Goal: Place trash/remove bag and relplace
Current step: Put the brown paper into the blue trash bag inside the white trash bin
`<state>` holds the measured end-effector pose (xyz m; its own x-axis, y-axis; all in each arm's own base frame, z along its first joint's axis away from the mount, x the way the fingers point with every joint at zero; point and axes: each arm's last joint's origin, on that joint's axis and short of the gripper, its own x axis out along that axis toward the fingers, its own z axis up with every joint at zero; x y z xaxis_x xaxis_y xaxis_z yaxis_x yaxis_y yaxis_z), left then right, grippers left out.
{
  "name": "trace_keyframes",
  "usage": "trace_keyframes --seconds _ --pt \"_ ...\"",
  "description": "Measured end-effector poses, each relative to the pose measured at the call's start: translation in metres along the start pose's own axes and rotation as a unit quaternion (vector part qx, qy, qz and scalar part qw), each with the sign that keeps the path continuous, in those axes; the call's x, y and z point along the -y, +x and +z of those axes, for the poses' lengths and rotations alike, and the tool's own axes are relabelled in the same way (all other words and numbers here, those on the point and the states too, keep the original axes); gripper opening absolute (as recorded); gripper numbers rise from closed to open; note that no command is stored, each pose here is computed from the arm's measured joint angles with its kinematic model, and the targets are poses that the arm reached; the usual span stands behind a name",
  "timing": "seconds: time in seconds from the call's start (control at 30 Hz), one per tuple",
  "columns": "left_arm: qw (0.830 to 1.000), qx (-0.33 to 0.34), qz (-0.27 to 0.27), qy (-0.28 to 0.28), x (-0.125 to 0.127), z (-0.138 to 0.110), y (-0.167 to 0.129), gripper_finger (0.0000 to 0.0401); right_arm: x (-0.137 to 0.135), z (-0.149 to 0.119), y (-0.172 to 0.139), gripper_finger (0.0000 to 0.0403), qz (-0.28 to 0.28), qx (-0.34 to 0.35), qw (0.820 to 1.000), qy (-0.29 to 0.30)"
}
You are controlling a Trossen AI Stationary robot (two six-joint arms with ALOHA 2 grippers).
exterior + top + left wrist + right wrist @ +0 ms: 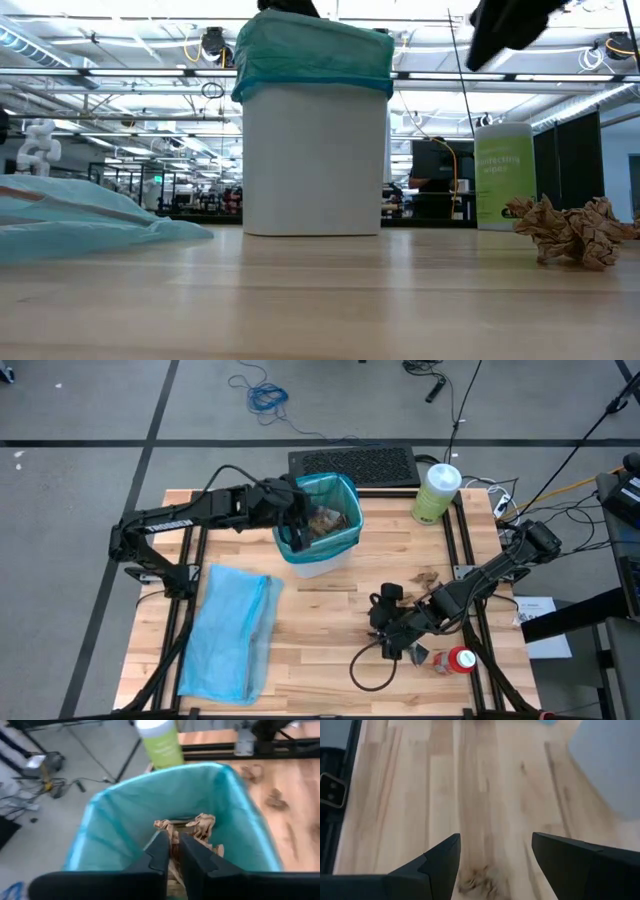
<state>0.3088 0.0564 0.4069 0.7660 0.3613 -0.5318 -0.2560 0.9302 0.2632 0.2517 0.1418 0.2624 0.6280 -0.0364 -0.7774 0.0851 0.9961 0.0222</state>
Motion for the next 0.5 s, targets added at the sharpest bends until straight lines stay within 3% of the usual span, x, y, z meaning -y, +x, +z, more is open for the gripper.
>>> trace_keyframes --seconds 0.3,0.5 --pt "1.000 0.007 -0.003 0.001 0.006 0.002 0.010 0.0129 0.006 -0.012 -0.001 0.0238 -0.023 -0.063 0.996 0.052" --pt "0.999 0.048 0.005 -0.008 0.002 0.012 -0.005 0.0144 0.007 -0.035 0.013 0.0238 -0.023 -0.094 0.993 0.070"
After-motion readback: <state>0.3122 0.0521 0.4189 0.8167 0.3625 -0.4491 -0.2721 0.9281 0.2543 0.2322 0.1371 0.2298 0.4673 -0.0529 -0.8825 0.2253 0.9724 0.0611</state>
